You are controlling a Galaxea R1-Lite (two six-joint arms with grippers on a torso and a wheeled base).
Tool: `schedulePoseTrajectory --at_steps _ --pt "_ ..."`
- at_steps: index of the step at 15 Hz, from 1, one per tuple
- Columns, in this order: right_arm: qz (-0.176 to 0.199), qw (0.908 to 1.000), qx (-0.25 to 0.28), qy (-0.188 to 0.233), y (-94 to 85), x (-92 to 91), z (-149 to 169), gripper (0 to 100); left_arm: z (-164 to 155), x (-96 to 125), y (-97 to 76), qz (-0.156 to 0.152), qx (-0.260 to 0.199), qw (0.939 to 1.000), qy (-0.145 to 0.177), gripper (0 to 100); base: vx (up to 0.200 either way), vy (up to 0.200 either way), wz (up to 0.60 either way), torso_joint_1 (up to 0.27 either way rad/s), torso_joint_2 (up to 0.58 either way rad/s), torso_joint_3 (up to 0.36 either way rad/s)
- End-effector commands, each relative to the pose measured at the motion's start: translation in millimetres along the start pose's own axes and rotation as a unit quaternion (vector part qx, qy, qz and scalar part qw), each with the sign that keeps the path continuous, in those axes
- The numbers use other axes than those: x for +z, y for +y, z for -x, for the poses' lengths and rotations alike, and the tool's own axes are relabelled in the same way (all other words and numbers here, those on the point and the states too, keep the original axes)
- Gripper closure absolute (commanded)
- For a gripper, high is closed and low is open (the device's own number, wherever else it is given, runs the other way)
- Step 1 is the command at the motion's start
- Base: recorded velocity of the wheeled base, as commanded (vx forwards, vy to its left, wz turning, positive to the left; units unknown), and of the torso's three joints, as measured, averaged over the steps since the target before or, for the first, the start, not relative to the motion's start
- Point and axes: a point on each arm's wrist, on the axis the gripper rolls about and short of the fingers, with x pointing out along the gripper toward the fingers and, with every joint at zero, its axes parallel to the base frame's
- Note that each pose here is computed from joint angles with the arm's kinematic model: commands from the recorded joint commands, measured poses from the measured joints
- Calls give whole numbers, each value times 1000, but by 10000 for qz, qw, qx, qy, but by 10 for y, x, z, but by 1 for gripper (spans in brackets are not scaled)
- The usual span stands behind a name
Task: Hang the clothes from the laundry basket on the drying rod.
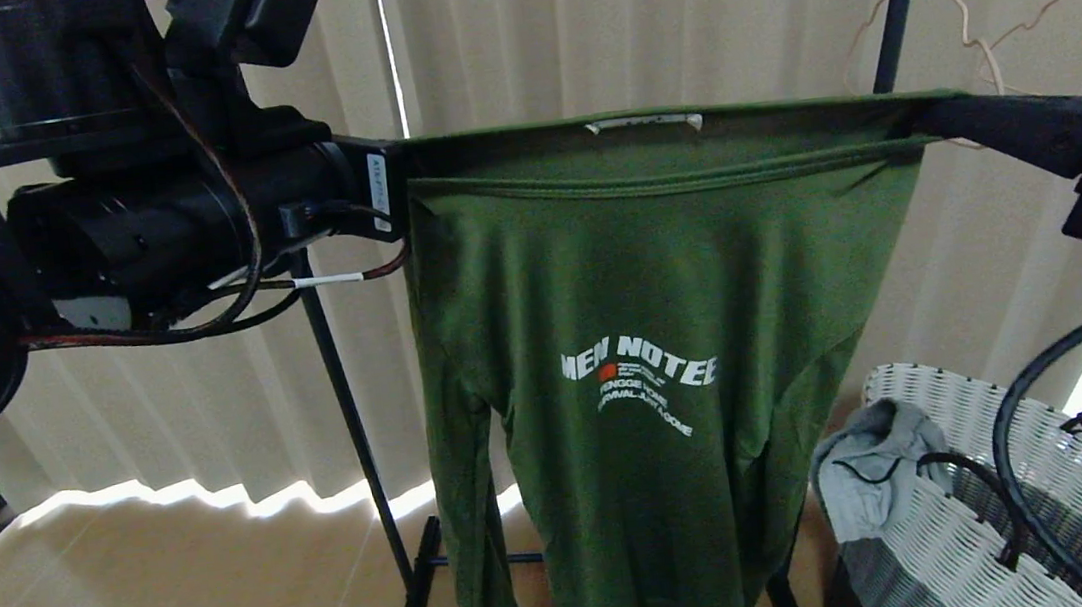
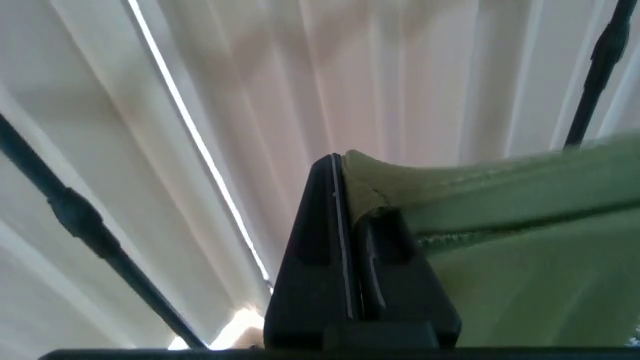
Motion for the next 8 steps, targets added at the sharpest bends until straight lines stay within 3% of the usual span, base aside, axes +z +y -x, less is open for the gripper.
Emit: schedulePoseTrajectory --at_steps 1,2,3,5,8 --pt "-1 10000 43 -58 50 27 331 100 -127 -5 -30 10 11 10000 -4 100 0 0 0 0 0 0" --pt "-1 10000 43 -58 50 27 331 100 -127 -5 -30 10 11 10000 -4 100 0 0 0 0 0 0" --pt "-21 9988 490 53 139 -30 510 100 -286 89 -90 169 -16 9997 -176 100 0 0 0 0 0 0" --pt "-15 9965 836 16 167 -62 622 100 -351 141 -94 216 -3 9994 -266 100 0 0 0 0 0 0" --pt "-19 9941 1087 58 180 -119 685 100 -338 159 -127 218 -62 9993 -290 100 0 0 0 0 0 0"
